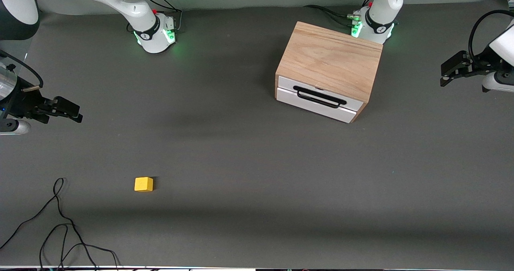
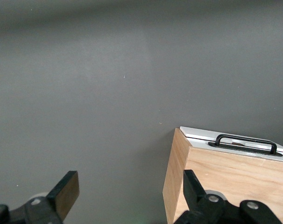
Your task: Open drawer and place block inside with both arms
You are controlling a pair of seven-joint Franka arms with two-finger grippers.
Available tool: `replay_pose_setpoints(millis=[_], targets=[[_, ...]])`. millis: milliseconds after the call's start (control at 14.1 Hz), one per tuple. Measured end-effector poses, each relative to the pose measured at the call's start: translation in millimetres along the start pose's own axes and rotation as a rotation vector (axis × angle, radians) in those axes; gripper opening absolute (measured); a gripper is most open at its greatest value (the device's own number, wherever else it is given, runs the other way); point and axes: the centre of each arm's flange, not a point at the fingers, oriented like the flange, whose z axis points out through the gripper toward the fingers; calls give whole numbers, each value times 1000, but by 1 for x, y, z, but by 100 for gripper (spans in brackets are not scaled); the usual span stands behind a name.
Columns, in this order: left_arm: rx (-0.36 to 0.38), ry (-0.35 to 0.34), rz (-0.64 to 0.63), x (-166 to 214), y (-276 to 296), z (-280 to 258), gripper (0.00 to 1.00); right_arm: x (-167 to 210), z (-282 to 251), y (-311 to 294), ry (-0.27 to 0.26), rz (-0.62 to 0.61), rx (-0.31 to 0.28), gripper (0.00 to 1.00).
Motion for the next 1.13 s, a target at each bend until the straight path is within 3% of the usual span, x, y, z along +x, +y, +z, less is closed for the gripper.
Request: replay_pose_setpoints(millis=[1131], targets=[[0,0,-1,0,0,0,100,7,15,-1,-26,-2,-3,100]])
